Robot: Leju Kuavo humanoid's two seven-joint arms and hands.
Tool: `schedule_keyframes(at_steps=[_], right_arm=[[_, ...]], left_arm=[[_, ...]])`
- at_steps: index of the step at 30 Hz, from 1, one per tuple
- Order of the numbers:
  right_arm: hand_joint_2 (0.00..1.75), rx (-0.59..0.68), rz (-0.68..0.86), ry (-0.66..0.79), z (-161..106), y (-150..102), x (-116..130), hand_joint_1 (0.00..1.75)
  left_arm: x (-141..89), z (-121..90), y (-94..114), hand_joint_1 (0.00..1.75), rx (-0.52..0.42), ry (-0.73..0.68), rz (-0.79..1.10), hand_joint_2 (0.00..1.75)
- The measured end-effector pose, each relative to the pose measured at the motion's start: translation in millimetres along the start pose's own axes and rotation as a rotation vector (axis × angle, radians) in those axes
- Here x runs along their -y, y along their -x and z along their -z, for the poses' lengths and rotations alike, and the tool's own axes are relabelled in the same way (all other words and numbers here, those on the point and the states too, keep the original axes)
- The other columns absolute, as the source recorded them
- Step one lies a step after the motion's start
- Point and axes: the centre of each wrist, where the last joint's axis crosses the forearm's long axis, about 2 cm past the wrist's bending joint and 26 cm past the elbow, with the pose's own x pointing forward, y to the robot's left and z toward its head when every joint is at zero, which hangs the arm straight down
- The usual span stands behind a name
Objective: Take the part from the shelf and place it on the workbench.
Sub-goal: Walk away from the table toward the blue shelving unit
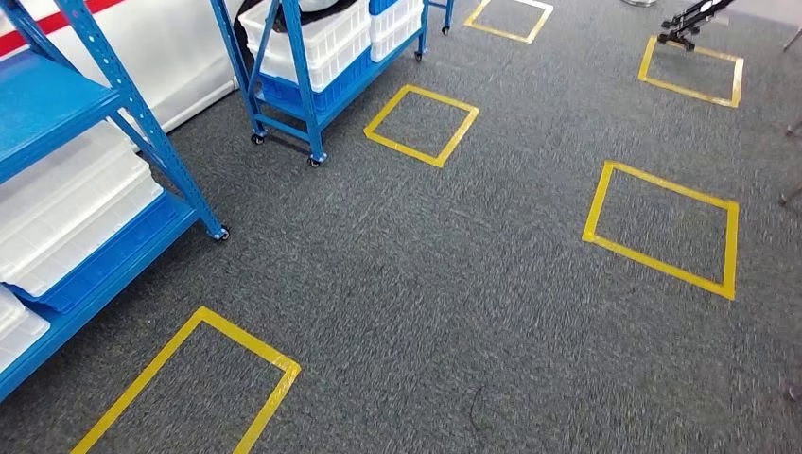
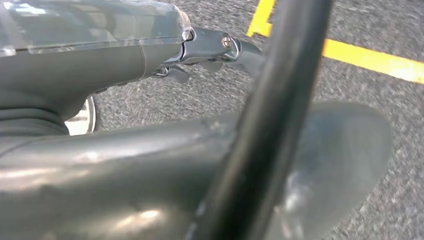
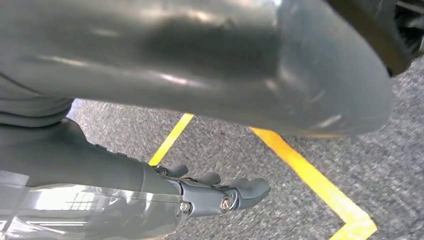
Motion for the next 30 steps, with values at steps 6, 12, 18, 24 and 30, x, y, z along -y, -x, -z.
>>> schedule_keyframes(at_steps=[6, 12, 18, 24, 30], right_arm=[[0.00, -0.010, -0.002, -0.004, -0.7, 4.5, -0.4, 0.00], [0.00, -0.008, -0.001, -0.003, -0.4, 3.0, -0.1, 0.00], [0.00, -0.017, -0.002, -0.009, -1.1, 6.5, -1.3, 0.00], [0.00, -0.020, -0.004, -0.018, -1.1, 6.1, -1.7, 0.00], [0.00, -0.011, -0.011, -0.018, -0.3, 0.9, -1.3, 0.00]], left_arm=[[-0.9, 0.8, -1.6, 0.00, 0.002, -0.003, -0.002, 0.00], [-0.4, 0.5, -1.3, 0.00, 0.000, -0.001, -0.004, 0.00], [-0.7, 0.8, -1.7, 0.00, 0.000, 0.000, -0.003, 0.00], [-1.4, 0.6, -0.4, 0.00, -0.004, 0.002, 0.003, 0.00], [-2.0, 0.1, 1.7, 0.00, -0.007, 0.003, 0.007, 0.00]])
